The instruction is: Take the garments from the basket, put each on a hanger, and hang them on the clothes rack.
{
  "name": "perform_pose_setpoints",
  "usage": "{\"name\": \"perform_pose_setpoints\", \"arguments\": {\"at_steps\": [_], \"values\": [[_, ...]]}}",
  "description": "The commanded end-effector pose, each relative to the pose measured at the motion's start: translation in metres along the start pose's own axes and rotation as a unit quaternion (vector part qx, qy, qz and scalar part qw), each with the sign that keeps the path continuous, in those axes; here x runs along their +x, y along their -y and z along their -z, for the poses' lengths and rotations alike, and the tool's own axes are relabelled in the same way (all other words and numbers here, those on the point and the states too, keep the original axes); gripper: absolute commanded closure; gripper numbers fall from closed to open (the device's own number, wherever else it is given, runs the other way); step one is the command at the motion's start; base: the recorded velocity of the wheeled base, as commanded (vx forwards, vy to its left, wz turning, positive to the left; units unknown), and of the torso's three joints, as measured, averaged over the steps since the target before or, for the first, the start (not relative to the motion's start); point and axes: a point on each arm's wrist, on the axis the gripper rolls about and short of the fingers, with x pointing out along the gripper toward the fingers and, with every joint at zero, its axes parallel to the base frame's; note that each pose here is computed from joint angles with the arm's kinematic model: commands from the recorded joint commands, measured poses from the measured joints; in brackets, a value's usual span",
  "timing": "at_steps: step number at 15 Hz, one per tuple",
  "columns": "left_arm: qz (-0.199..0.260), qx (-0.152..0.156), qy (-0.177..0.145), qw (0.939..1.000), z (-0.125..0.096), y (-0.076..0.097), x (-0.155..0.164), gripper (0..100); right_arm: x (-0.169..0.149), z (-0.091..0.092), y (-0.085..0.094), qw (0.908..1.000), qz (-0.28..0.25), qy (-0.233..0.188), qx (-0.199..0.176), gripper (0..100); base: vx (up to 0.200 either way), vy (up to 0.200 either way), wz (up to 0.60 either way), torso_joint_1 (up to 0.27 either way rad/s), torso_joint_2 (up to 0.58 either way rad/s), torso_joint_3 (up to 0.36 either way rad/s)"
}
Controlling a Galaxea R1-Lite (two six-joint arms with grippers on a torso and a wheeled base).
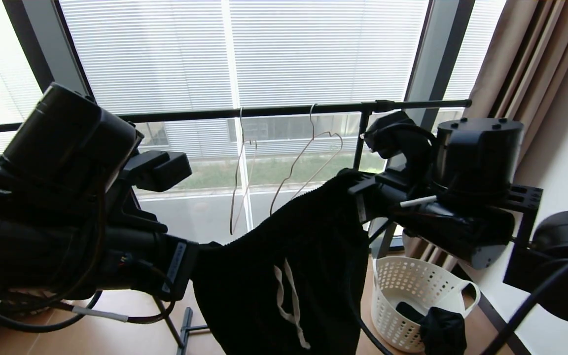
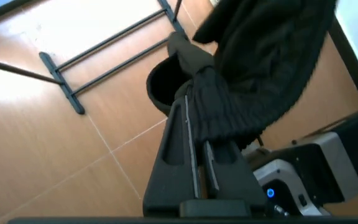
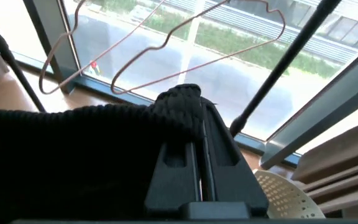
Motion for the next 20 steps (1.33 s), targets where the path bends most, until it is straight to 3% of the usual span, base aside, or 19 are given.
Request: {"name": "perform_pose_setpoints", "arguments": {"at_steps": [1, 5, 7, 9, 13, 16, 18, 20], "values": [[0.025, 0.007, -0.021, 0.9994, 0.021, 0.014, -0.004, 100, 0.047, -0.009, -0.017, 0.9998, 0.016, 0.015, 0.006, 100, 0.0, 0.0, 0.0, 0.0, 0.0, 0.0], [0.077, 0.022, -0.054, 0.9953, 0.032, 0.048, 0.007, 100, 0.056, -0.021, -0.048, 0.999, -0.017, 0.04, 0.01, 100, 0.0, 0.0, 0.0, 0.0, 0.0, 0.0], [0.096, 0.024, -0.057, 0.9935, 0.029, 0.056, 0.016, 100, 0.055, -0.02, -0.06, 0.9986, -0.031, 0.042, 0.01, 100, 0.0, 0.0, 0.0, 0.0, 0.0, 0.0], [0.104, 0.013, -0.041, 0.9937, 0.024, 0.058, 0.016, 100, 0.05, -0.021, -0.063, 0.9981, -0.037, 0.041, 0.028, 100, 0.0, 0.0, 0.0, 0.0, 0.0, 0.0], [0.097, -0.006, -0.032, 0.9947, 0.023, 0.051, 0.013, 100, 0.028, -0.028, -0.051, 0.9976, -0.037, 0.047, 0.036, 100, 0.0, 0.0, 0.0, 0.0, 0.0, 0.0], [0.082, -0.031, -0.016, 0.996, 0.026, 0.033, 0.003, 100, 0.011, -0.025, -0.028, 0.9983, -0.018, 0.04, 0.038, 100, 0.0, 0.0, 0.0, 0.0, 0.0, 0.0], [0.066, -0.052, -0.01, 0.9964, 0.028, 0.018, 0.001, 100, -0.006, -0.02, -0.007, 0.9985, 0.021, 0.032, 0.039, 100, 0.0, 0.0, 0.0, 0.0, 0.0, 0.0], [0.049, -0.07, -0.003, 0.9963, 0.023, 0.007, 0.003, 100, -0.024, -0.018, 0.003, 0.998, 0.039, 0.031, 0.04, 100, 0.0, 0.0, 0.0, 0.0, 0.0, 0.0]]}}
